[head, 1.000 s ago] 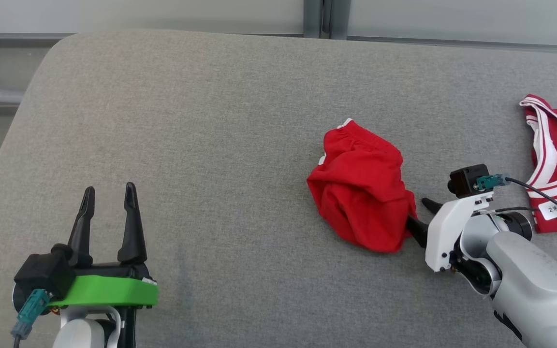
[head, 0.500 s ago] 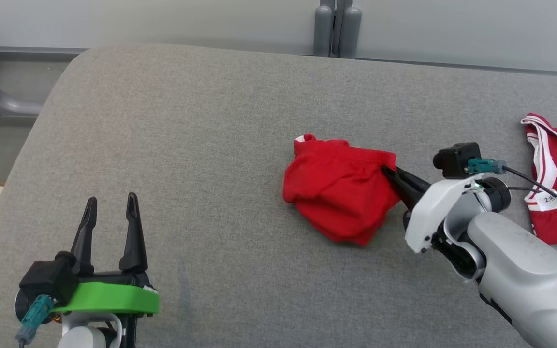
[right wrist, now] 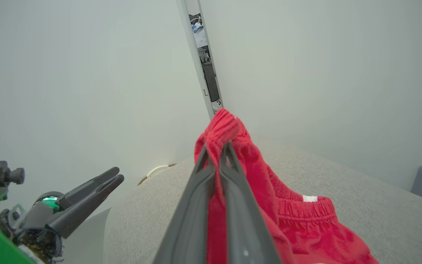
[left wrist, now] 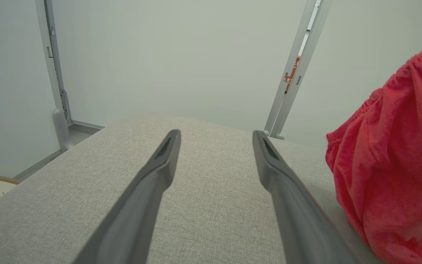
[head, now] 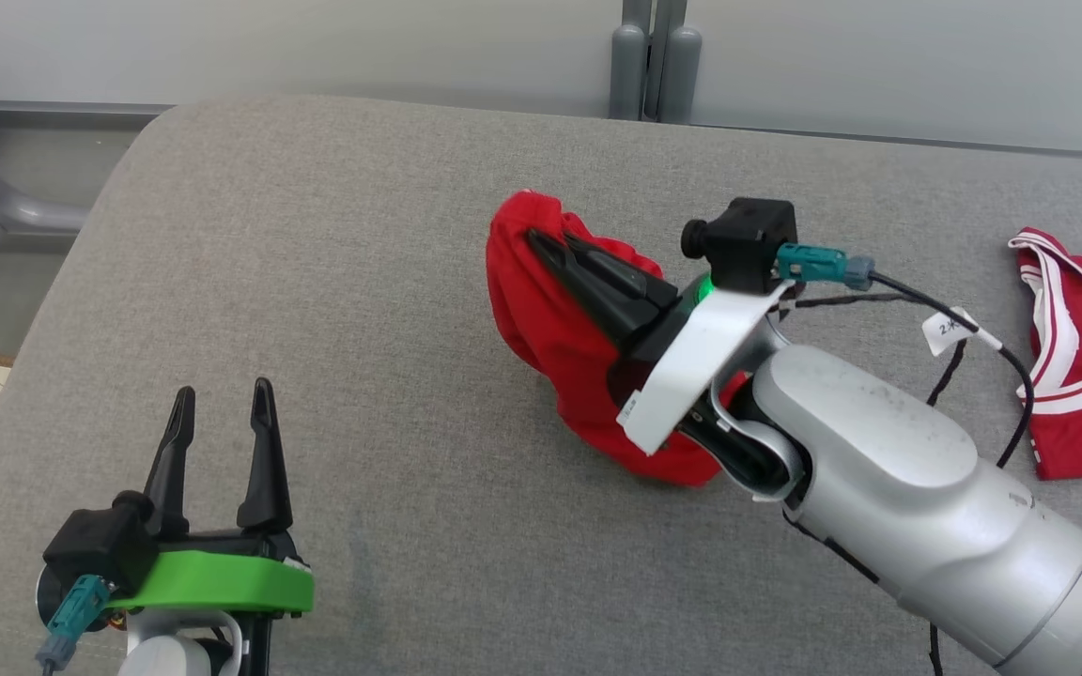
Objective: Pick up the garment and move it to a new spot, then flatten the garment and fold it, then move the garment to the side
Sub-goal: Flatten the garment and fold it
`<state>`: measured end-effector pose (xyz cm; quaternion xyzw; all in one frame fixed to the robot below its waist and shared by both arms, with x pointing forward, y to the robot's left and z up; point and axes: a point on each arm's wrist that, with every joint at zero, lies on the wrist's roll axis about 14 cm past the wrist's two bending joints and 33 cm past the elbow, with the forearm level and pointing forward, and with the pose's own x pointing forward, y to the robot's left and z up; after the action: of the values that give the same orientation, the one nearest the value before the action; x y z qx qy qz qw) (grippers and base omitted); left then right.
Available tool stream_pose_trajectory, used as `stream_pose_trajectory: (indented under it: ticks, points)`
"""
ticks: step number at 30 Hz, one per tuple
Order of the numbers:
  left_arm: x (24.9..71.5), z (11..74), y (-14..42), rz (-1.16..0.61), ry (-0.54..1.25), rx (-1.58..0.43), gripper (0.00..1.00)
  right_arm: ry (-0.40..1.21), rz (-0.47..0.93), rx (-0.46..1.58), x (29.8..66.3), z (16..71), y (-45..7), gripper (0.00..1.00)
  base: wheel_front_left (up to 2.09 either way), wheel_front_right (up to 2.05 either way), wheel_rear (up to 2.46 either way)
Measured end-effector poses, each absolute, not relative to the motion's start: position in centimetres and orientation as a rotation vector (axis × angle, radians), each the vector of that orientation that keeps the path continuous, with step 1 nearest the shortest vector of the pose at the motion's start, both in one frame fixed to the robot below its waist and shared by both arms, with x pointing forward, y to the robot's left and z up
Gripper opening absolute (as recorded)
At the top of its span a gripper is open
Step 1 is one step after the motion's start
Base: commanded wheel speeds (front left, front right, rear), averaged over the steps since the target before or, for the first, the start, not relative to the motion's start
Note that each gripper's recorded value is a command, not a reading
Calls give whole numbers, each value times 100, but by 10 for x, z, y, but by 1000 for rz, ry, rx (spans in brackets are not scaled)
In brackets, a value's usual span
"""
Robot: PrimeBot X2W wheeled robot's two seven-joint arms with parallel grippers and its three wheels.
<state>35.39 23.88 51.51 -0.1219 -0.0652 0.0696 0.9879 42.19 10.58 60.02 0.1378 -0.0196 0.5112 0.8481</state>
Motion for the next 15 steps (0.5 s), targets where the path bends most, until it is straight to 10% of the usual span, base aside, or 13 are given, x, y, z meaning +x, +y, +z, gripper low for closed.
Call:
stream_pose_trajectory:
  ticks: [15]
  points:
    - [368, 507, 217, 76, -104, -263, 100, -291, 650, 350, 503, 659, -40, 0, 0, 0, 0]
